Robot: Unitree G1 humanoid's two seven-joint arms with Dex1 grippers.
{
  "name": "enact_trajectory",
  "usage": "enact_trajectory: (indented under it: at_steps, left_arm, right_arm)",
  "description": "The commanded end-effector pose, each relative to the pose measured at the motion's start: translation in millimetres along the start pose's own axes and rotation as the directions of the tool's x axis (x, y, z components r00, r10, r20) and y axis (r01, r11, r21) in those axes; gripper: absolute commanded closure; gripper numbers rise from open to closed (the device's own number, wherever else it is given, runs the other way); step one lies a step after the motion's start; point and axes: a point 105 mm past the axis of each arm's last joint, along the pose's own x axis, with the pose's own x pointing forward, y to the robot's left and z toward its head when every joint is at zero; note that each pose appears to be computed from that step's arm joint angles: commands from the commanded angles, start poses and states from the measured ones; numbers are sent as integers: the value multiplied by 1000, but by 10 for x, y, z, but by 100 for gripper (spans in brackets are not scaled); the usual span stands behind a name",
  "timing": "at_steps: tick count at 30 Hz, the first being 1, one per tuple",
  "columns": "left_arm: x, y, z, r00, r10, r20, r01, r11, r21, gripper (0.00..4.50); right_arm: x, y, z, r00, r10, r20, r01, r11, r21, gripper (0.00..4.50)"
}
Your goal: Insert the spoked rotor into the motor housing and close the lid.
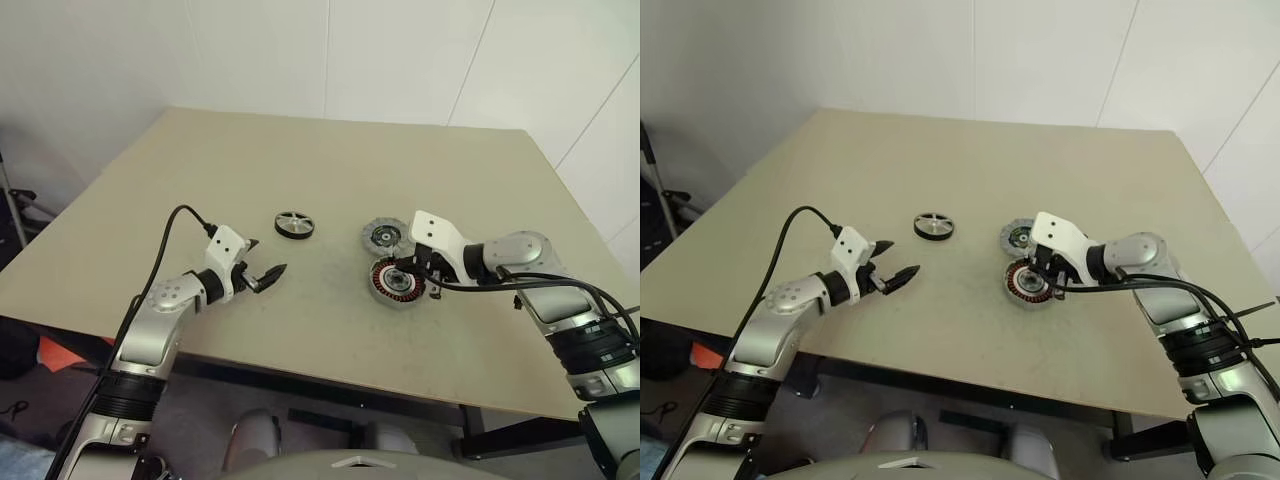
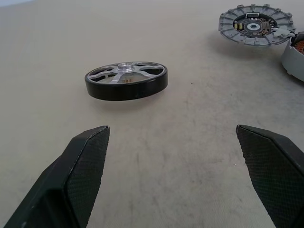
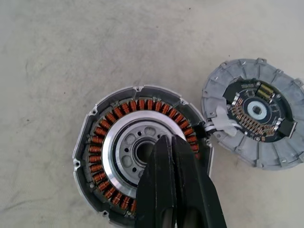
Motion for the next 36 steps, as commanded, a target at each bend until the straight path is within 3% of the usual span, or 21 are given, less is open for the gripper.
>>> enact_trajectory:
  at_steps: [1,6,19,27,36]
  left_arm:
    - [2,25,123,999,0,37,-1,999,36,0]
    - [-4,30,121,999,2,36,-3,999,38,0]
    - [22,105,156,997,49,60,-50,999,10,0]
    - [118,520,133,949,308,61,-280,917,-285,0]
    - [503,497,316,949,288,125,-118,697,-708,0]
  right_arm:
    - [-60,-33,3,1000,-22,-2,22,1000,-17,447]
    - [65,41,-340,996,-12,-84,16,999,49,447]
    - [-106,-199,213,993,-87,76,90,995,-32,447]
    - [-209,-298,603,974,-126,186,139,988,-62,447]
    - [-174,-303,626,974,-128,189,140,989,-54,447]
